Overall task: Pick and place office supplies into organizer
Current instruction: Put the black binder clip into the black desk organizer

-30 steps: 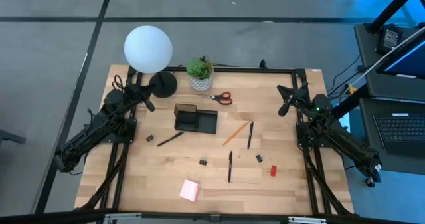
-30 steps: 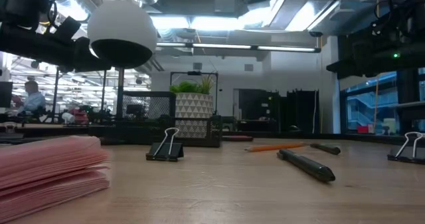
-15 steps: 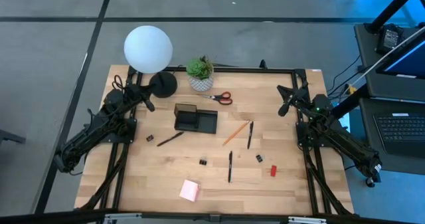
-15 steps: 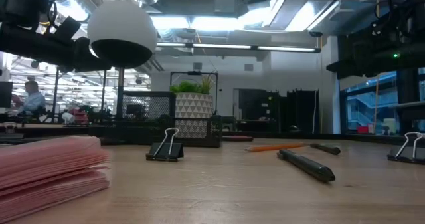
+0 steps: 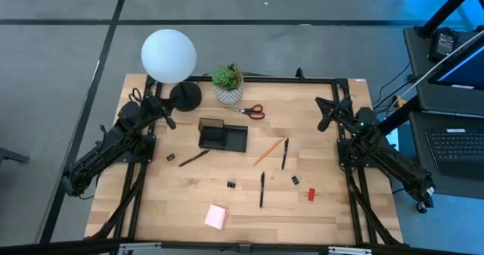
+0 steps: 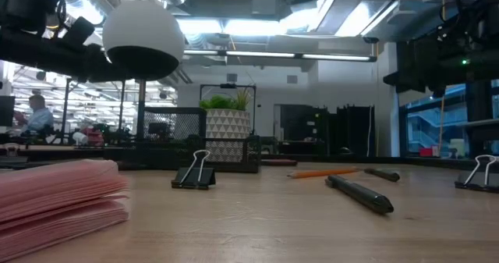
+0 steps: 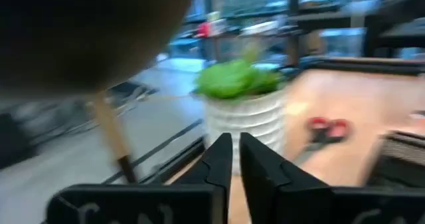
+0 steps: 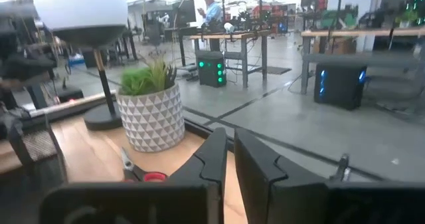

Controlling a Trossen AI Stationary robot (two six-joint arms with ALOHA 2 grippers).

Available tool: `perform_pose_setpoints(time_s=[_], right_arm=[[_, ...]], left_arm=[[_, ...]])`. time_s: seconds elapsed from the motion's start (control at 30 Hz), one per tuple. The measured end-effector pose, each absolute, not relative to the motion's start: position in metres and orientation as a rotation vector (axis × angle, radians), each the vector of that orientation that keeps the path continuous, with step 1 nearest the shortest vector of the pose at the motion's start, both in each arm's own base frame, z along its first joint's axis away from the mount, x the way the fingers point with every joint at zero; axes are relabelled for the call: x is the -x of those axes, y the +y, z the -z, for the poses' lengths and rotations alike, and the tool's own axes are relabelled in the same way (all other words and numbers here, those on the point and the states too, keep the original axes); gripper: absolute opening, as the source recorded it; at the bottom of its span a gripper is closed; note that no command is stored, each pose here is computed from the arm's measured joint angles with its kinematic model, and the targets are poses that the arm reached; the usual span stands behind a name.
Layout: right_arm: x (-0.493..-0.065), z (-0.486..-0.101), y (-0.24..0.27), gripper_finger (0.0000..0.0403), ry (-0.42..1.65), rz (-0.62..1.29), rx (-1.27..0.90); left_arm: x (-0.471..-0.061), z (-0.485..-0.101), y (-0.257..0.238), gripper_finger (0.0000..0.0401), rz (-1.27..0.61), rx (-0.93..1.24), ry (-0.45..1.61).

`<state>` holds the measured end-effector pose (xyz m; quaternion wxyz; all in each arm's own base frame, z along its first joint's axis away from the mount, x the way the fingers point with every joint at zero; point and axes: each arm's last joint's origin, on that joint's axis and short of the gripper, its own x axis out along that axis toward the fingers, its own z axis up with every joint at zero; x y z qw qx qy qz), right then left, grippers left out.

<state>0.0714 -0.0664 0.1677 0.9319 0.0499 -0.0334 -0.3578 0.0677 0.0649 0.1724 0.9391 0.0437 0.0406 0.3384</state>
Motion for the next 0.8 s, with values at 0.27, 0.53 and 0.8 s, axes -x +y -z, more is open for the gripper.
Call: perform_pose_setpoints(time_s=[0.27,0.53,0.8], right_arm=[[-0.071,-0.168,-0.066,0.0035,-0.101,0.729,-0.185],[-0.071,-0.168,-0.066,0.0035,-0.101,0.729,-0.186],[-0.071,-0.168,-0.066,0.0035,-0.1,0.729,-0.185]], left_arm=[[-0.076,-0.183,0.052,0.0122,-0.334,0.077,-0.074],[-0.087,-0.189,0.035,0.0158,-0.078,0.027,-0.11],[-0.104,-0.201,0.02,0.0156,-0.039,-0.244,-0.16]])
